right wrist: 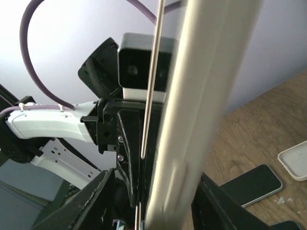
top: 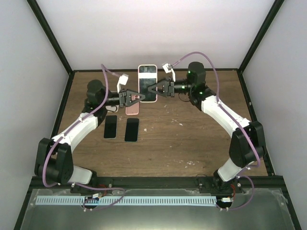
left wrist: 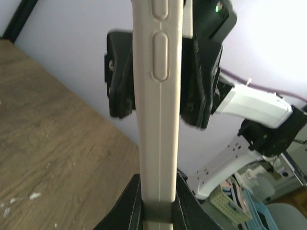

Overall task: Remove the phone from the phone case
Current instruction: Adjust the phone.

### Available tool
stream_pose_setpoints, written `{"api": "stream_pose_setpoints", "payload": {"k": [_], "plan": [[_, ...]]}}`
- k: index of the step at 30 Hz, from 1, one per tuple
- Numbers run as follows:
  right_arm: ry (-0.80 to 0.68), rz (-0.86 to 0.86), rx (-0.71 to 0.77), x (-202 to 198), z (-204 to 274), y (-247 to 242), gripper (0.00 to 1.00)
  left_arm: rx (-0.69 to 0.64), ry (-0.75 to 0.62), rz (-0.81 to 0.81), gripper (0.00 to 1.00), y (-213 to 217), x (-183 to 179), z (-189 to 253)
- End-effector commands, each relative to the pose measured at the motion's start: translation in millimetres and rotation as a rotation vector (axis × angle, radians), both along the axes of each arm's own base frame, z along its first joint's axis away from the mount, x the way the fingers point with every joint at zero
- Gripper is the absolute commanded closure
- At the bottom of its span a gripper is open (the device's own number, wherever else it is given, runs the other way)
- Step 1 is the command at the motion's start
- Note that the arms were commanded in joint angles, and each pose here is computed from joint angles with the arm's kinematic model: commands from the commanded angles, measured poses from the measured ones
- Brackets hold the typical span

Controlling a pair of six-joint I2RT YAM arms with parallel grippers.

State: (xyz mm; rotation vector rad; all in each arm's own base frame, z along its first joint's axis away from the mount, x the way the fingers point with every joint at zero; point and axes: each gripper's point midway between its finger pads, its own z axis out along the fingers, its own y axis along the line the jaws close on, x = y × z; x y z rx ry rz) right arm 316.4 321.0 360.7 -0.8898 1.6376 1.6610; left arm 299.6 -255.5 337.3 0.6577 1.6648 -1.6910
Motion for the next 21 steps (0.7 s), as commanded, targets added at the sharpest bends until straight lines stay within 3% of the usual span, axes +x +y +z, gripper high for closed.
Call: {"api": "stream_pose_setpoints", "payload": {"k": [1, 9, 14, 21], "plan": [[-0.124, 0.021, -0.020, -8, 15, -7, 0.52, 0.063, -0.066, -0.104, 1.00, 3, -28, -11], [-0.118, 0.094, -0.111, -18, -11, -11, 0.51, 0.250, -0.142, -0.200, 1.00, 10, -64, -53], [-0.087, 0.158, -0.129, -32, -26, -14, 0.60, 0.284, -0.174, -0.228, 1.00, 14, -75, -65], [-0.038, 0.213, -0.143, -42, -36, -15, 0.62, 0.304, -0.156, -0.270, 1.00, 12, -80, -72]]}}
